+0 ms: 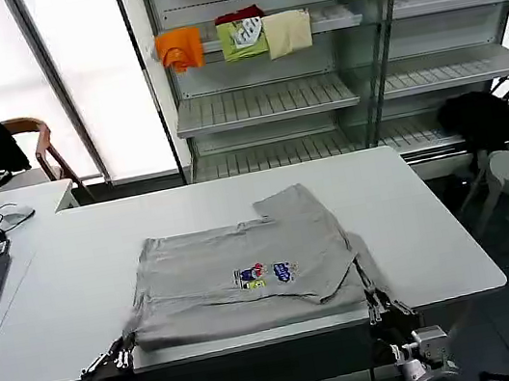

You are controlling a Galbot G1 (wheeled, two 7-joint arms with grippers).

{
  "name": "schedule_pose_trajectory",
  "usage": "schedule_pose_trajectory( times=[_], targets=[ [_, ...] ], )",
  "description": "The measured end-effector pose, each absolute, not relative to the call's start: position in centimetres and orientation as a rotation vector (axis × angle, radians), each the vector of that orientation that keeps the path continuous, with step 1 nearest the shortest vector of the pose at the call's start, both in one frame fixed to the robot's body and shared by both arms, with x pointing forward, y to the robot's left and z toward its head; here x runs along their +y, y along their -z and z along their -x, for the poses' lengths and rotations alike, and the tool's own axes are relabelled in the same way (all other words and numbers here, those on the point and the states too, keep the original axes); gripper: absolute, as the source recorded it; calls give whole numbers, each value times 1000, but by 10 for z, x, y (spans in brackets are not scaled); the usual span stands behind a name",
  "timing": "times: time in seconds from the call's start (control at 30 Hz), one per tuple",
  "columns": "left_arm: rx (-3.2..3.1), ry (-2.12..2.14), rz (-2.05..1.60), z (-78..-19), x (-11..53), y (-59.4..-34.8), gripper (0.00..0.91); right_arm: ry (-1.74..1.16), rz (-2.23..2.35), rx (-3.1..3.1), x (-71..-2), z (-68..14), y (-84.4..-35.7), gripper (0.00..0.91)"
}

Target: Fold and organize the clothes.

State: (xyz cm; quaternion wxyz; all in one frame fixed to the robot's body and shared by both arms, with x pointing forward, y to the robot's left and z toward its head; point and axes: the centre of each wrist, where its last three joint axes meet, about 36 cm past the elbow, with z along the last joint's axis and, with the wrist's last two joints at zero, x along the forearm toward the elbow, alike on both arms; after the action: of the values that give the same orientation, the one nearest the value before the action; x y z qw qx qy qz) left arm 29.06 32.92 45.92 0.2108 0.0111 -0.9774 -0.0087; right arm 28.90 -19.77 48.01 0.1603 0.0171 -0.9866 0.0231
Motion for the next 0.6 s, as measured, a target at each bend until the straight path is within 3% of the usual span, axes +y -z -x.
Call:
schedule_pose_trajectory(
  times=[0.3,0.6],
  targets=[
    [-2811,72,-68,-306,339,-470,907,-81,-110,-2942,-193,-330,-501,907],
    [-2883,48,85,-376,344,-478,907,-57,-176,-2945,-177,-450,-484,907]
  ],
)
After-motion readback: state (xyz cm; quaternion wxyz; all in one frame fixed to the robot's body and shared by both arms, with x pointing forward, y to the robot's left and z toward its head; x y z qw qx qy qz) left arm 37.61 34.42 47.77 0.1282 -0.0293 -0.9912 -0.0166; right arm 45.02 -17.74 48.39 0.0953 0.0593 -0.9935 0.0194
